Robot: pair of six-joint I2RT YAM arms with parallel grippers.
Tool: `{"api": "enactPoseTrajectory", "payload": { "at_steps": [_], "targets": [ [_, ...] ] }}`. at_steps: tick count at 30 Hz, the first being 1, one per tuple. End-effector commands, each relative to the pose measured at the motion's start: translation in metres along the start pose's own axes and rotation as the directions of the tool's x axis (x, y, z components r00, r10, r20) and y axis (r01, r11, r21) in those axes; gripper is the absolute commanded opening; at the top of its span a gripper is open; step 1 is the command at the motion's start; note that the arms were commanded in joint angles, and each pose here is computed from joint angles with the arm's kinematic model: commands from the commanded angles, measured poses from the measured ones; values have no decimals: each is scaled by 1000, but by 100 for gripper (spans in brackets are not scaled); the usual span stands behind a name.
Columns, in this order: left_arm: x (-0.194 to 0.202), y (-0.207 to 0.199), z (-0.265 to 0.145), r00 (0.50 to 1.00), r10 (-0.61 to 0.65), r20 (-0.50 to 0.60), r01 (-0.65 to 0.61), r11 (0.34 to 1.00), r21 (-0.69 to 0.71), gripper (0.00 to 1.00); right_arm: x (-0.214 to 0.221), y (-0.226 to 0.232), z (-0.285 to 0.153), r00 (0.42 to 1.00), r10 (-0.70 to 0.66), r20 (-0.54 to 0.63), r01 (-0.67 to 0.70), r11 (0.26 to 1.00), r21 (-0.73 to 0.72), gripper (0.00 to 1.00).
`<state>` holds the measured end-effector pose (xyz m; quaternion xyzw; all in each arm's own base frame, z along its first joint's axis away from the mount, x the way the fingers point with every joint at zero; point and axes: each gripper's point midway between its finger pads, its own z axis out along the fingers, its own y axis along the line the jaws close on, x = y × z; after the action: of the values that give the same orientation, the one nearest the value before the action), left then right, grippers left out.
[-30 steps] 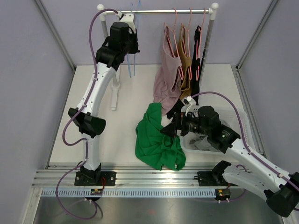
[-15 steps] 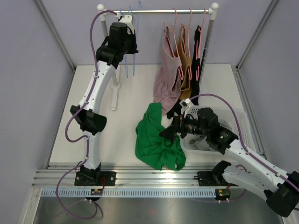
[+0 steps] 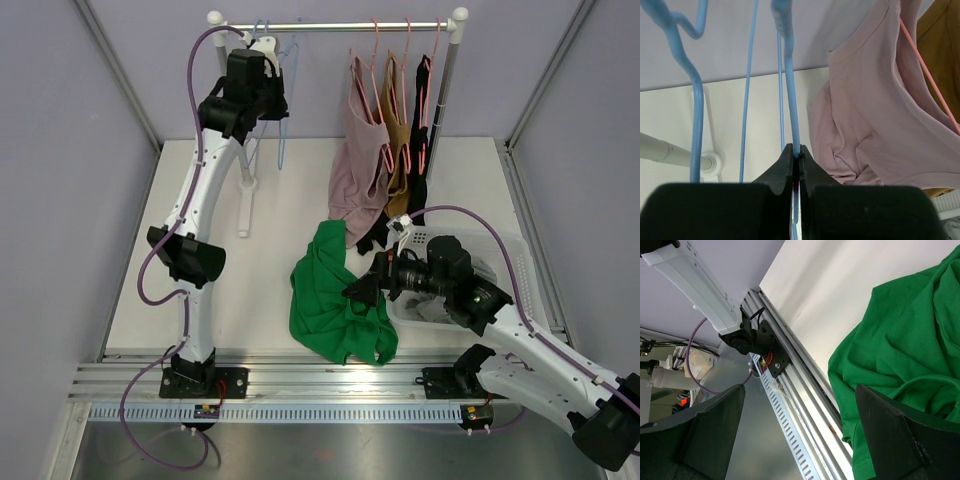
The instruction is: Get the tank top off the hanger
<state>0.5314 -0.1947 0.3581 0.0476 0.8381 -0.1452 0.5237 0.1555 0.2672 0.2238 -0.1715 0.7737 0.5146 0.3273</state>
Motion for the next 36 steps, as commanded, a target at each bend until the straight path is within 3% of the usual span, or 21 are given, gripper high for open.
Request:
{"api": "enactPoseTrajectory", "payload": {
  "at_steps": [1, 8, 11, 18, 23, 30, 31, 32, 36],
  "targets": [
    [-27, -8, -27, 998, -16, 65, 13, 999, 45, 0, -7, 11, -3, 999, -20, 33, 22, 999, -45, 99],
    [0, -6, -24, 1000, -8, -29, 10, 999, 43, 1, -5, 12, -7, 999, -18, 40, 20, 999, -50, 99],
    [7, -1, -25, 999, -9, -47, 10, 1000, 17, 13, -4, 11, -5, 999, -17, 36, 19, 999, -45, 99],
    [-8, 8, -53, 1000, -5, -8, 5, 999, -37, 20, -6, 11, -4, 999, -12, 38, 13, 999, -44, 99],
    [-12, 3, -67, 1000, -3, -2, 3, 1000, -19, 51, -8, 10, -3, 999, -11, 35, 12, 999, -37, 99],
    [-37, -14, -113, 996, -9, 92, 5, 999, 36, 72, -18, 2, -2, 998, -49, 45, 48, 998, 35, 100],
    [-43, -16, -119, 993, -11, 115, 6, 999, 45, 81, -18, -1, -1, 997, -59, 43, 57, 997, 49, 100],
    [-46, -18, -131, 991, -14, 133, 7, 999, 49, 99, -21, -5, -1, 996, -68, 49, 64, 995, 74, 100],
    [-62, -8, -166, 980, -26, 199, 27, 1000, -6, 99, -18, -32, 6, 998, -60, -23, 64, 976, 207, 99]
  ]
}}
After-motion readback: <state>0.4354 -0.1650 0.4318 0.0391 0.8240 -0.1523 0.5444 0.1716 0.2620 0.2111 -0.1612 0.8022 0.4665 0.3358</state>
